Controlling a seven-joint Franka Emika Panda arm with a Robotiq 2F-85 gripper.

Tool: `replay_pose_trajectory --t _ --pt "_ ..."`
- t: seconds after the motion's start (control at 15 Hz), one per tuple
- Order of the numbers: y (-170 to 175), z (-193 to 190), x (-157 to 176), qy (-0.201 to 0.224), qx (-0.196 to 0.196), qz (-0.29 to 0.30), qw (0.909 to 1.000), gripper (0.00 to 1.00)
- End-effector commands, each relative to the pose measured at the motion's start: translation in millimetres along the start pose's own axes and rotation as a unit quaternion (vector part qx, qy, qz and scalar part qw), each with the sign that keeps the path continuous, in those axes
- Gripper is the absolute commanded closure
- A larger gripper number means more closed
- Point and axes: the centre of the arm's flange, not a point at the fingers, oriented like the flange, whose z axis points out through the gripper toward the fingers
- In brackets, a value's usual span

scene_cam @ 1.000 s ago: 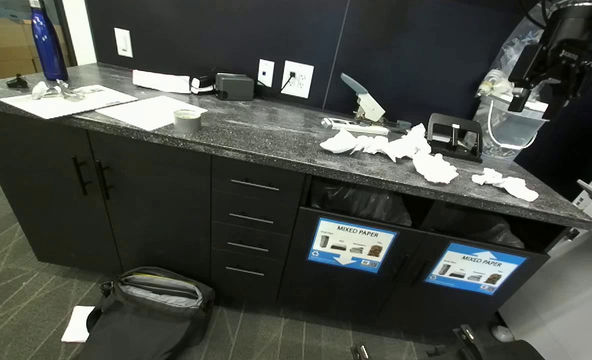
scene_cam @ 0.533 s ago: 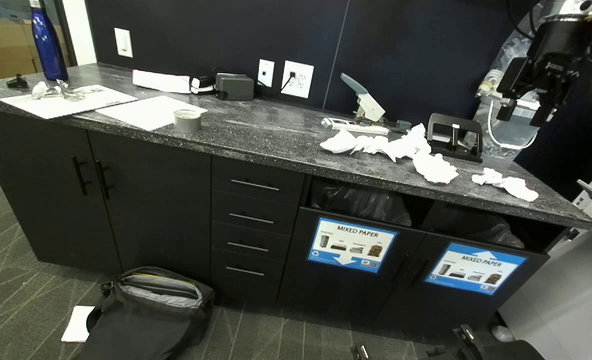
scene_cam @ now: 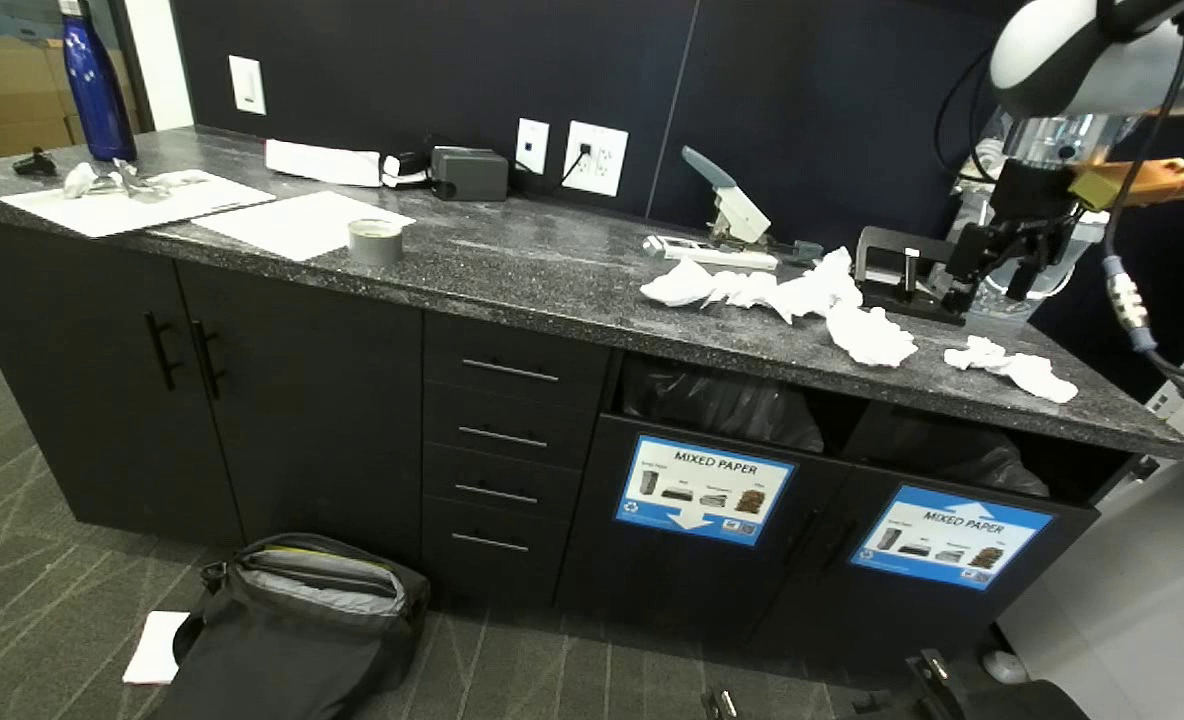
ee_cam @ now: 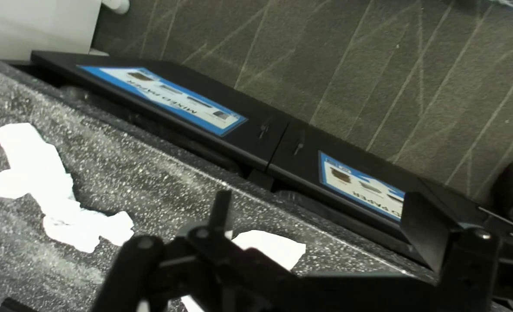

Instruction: Throw the papers on the countertop in the bin on the left

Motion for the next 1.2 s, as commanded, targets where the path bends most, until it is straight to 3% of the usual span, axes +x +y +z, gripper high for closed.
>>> replay_pose_trajectory --t 0.0,0.47,0.87,1.13 --pt "72.6 29.3 39.7 0.02 -0.034 -0.039 0.9985 0.0" --pt "184.1 55.9 88.9 0.026 -0.039 -0.086 0.9951 0.0" --pt "241.4 95.0 111.7 0.022 -0.039 -0.106 0.9934 0.0" --pt "266.0 126.6 110.2 0.009 -0.014 -0.113 0.9935 0.0"
